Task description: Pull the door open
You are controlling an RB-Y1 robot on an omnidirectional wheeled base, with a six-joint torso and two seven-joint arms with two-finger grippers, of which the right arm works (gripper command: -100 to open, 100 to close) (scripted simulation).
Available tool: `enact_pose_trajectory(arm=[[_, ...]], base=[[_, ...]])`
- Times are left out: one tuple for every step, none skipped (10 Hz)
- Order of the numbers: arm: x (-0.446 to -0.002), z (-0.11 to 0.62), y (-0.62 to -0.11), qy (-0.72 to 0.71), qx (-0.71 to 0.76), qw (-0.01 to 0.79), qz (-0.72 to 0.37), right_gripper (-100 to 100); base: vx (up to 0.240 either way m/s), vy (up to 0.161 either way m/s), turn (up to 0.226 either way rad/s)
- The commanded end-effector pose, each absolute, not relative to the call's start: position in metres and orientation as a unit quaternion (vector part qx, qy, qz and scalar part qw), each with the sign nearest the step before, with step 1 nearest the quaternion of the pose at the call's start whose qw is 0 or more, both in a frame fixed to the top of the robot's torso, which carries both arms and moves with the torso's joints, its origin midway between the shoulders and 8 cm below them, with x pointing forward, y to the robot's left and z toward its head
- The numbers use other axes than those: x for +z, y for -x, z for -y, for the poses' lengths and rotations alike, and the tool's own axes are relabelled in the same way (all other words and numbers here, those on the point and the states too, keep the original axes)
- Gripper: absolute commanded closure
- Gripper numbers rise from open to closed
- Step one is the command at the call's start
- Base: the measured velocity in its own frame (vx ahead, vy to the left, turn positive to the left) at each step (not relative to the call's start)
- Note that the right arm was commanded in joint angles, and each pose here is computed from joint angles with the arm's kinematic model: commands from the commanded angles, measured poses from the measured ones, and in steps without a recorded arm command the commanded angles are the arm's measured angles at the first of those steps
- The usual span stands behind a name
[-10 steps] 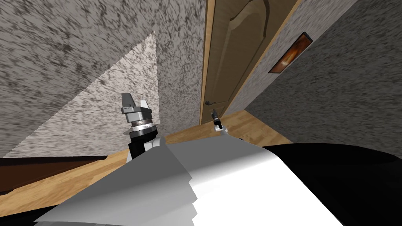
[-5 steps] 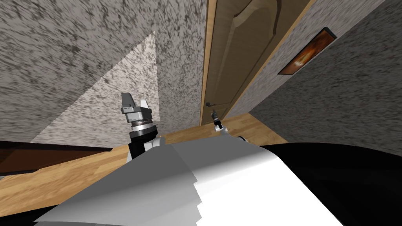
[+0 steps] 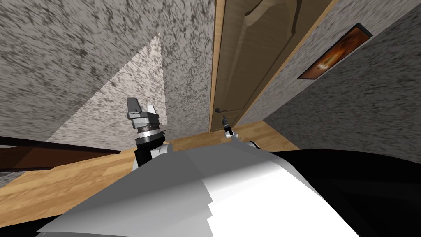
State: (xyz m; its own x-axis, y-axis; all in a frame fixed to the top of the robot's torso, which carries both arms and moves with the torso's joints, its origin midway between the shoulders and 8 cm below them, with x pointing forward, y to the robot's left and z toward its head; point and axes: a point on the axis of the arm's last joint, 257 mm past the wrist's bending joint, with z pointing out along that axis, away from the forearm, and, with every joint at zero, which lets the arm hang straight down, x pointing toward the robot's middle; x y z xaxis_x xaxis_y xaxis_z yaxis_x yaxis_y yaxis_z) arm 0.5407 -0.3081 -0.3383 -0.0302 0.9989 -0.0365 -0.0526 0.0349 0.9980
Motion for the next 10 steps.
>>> enact_pose_trajectory(arm=[[-0.342, 0.309, -0.541, -0.472, 0.509, 0.512, -0.506, -100], [-0.346, 0.31, -0.542, -0.475, 0.506, 0.51, -0.508, -100], [-0.347, 0.311, -0.542, -0.476, 0.505, 0.509, -0.509, -100], [-0.352, 0.313, -0.542, -0.479, 0.501, 0.507, -0.513, -100], [-0.356, 0.315, -0.542, -0.482, 0.498, 0.504, -0.516, -100], [-0.357, 0.315, -0.542, -0.483, 0.497, 0.504, -0.516, -100], [-0.355, 0.314, -0.541, -0.482, 0.498, 0.504, -0.515, -100], [-0.358, 0.343, -0.532, -0.492, 0.488, 0.512, -0.507, -100], [-0.359, 0.351, -0.529, -0.495, 0.486, 0.514, -0.504, -100], [-0.359, 0.37, -0.522, -0.502, 0.479, 0.519, -0.498, -100]], base=[[0.015, -0.084, 0.091], [0.021, -0.093, 0.118], [0.011, -0.081, 0.07], [0.03, -0.095, 0.115], [0.02, -0.133, 0.159], [-0.001, -0.117, 0.087], [0.0, -0.047, 0.013], [0.118, 0.038, 0.286], [0.171, 0.043, 0.189], [0.212, 0.085, 0.198]])
